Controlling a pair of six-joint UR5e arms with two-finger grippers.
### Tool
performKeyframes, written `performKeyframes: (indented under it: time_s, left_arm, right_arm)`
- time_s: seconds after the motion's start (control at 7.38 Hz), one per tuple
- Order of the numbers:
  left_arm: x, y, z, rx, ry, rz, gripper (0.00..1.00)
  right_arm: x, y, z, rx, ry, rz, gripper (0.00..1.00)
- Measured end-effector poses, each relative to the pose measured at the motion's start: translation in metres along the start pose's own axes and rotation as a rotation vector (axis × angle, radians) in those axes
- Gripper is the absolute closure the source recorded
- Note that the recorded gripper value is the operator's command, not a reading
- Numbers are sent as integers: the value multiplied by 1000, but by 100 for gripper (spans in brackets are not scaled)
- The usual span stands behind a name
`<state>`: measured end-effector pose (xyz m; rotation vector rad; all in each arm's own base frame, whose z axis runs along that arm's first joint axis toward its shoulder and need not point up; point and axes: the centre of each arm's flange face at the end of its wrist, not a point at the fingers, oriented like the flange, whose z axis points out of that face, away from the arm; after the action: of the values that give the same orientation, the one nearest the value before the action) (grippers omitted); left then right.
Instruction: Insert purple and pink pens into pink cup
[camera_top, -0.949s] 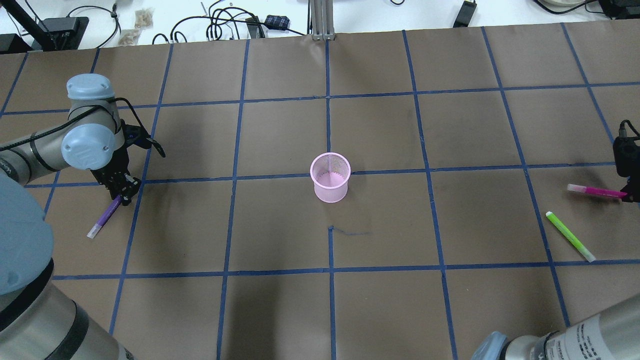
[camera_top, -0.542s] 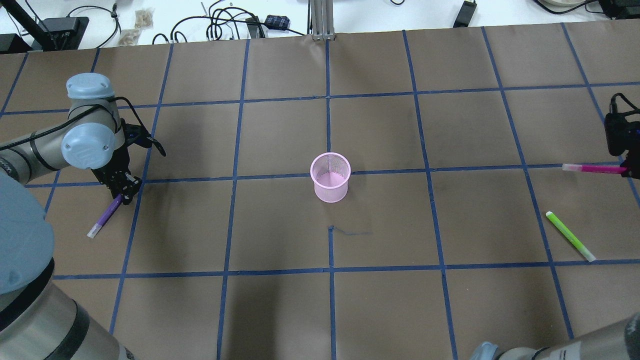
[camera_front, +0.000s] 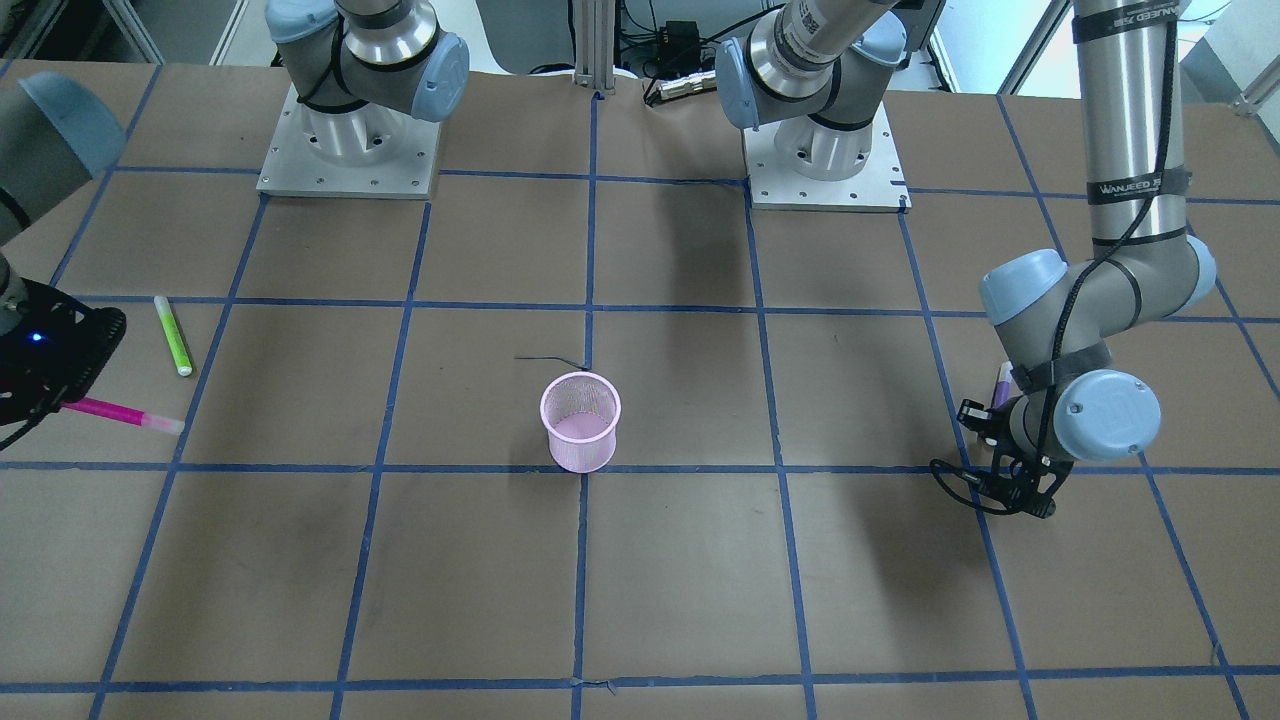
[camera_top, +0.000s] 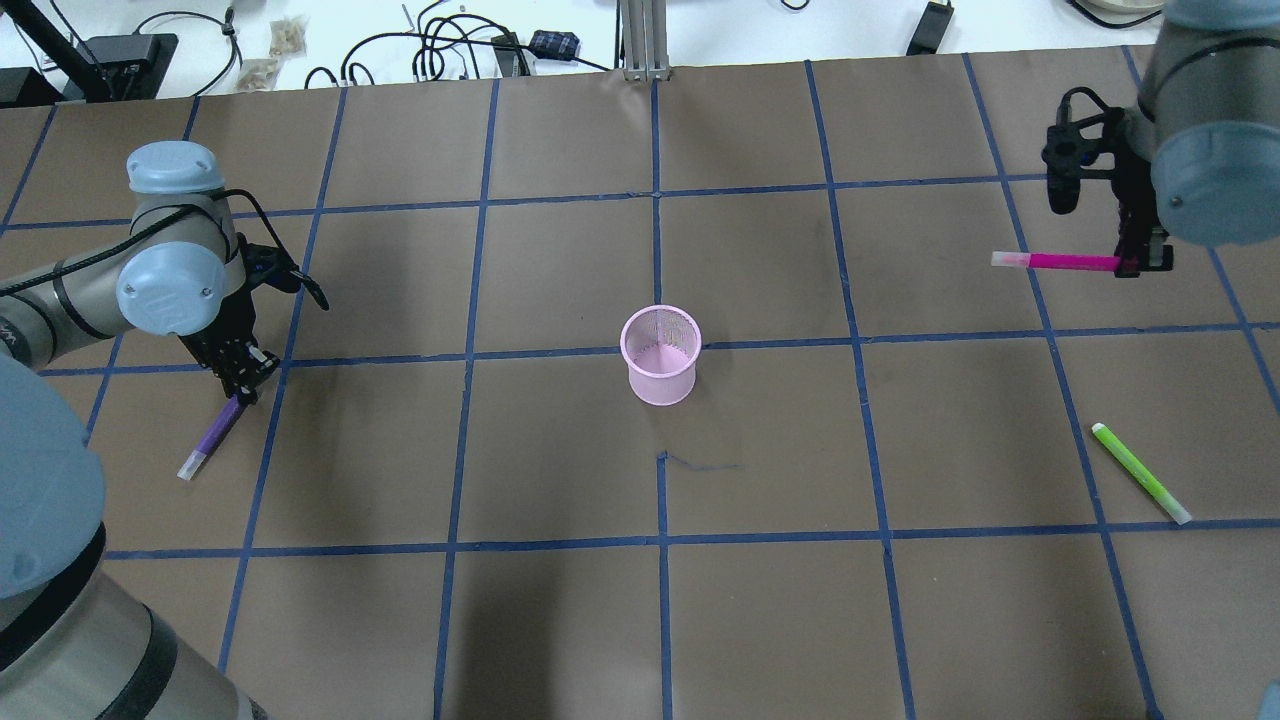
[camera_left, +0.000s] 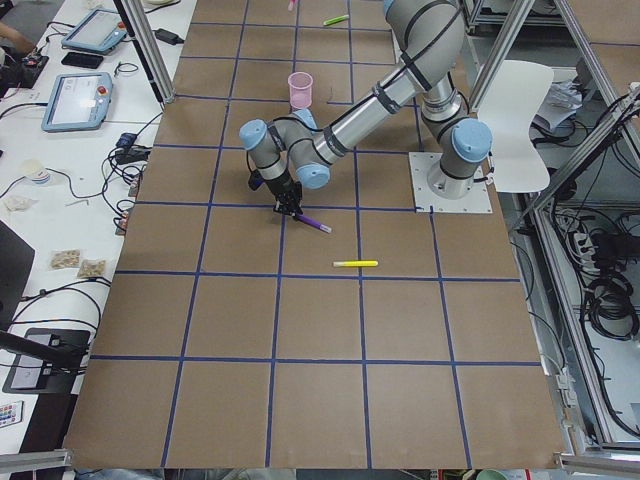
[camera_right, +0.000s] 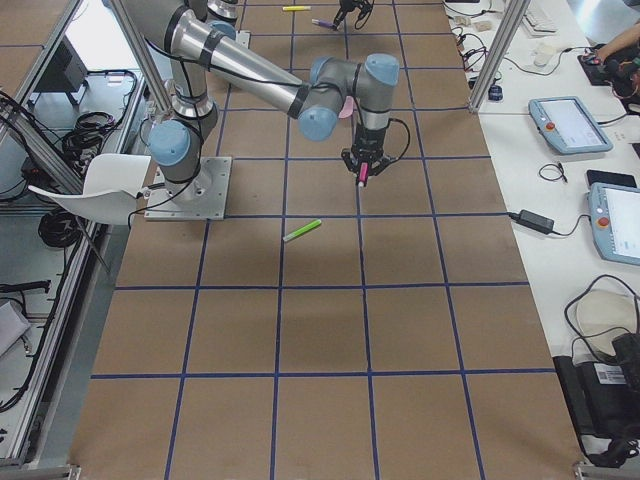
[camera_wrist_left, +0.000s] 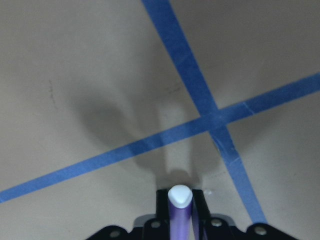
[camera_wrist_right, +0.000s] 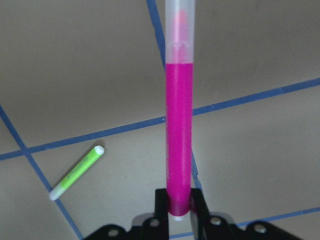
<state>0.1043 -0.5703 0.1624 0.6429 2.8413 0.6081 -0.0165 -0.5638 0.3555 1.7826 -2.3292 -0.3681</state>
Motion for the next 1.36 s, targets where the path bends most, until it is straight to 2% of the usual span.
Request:
performKeyframes:
  time_s: [0.27,0.54,0.68,0.95,1.36]
  left_arm:
    - [2,3,-11,-3,0,8,100]
    - [6,11,-48,23,3,13,100]
    - [9,14,-71,58,15,12,100]
    - [25,22,-113,131,24,21,100]
    - [45,38,-152,236,65,25,100]
  right_arm:
    - [-24,-75,-50,-14,1,38,100]
    - [-55,-141,-70,-21,27,101,100]
    - [-70,-174,-74,-50,47,91,100]
    - [-96,-230,-89,-115,79,17,100]
    - [-126,-323,-93,-228,97,9,100]
